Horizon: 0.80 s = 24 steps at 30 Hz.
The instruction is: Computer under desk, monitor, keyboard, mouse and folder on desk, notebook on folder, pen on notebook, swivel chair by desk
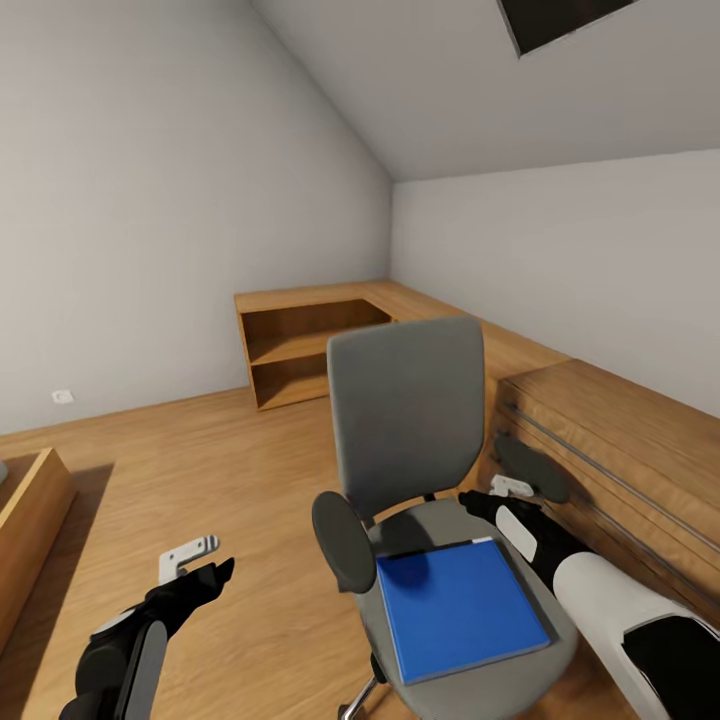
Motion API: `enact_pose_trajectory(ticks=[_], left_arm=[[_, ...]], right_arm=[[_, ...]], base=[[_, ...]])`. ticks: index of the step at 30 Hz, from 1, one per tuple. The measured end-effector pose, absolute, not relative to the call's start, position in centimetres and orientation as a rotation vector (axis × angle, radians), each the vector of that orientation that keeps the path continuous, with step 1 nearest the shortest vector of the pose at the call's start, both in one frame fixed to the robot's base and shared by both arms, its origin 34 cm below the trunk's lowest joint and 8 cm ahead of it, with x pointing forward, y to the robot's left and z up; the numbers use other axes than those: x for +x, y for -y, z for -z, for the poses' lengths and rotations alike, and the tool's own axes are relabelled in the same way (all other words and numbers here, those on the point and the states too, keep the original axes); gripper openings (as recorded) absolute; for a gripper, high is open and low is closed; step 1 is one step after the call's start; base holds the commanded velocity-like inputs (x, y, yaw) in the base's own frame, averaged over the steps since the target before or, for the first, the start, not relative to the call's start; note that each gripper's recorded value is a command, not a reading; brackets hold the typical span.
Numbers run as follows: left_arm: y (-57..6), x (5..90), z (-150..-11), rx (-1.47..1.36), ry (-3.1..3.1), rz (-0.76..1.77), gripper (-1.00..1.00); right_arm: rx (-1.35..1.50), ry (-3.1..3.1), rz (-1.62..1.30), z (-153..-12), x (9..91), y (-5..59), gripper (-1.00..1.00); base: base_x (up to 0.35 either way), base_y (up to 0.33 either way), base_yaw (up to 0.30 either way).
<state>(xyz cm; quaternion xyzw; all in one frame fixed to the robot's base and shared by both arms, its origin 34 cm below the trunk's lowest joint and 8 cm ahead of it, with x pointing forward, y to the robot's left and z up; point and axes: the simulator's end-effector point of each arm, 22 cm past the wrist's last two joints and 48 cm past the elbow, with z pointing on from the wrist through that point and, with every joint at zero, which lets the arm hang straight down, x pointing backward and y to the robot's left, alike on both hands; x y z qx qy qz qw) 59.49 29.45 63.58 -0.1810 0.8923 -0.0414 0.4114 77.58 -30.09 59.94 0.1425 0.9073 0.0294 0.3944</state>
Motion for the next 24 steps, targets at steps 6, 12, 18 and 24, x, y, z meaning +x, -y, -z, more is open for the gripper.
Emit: enact_pose_trajectory(ticks=[6, 12, 18, 24], left_arm=[[-29.6, 59.4, -62.9, -0.456, -2.233, 0.102, 1.0], [-29.7, 59.2, -61.8, -0.456, -2.23, 0.101, 1.0], [-29.7, 59.0, -60.5, -0.456, -2.229, 0.101, 1.0], [-29.7, 58.8, -59.3, -0.456, -2.228, 0.101, 1.0]], right_arm=[[0.363, -2.309, -0.072, -58.4, 77.2, 30.1, 1.0], [0.363, -2.313, -0.072, -57.1, 76.9, 30.0, 1.0], [0.362, -2.316, -0.074, -55.8, 76.6, 29.9, 1.0], [0.362, -2.317, -0.074, -54.5, 76.3, 29.9, 1.0]], base=[[0.0, 0.0, 0.0], [0.0, 0.0, 0.0], [0.0, 0.0, 0.0], [0.0, 0.0, 0.0]])
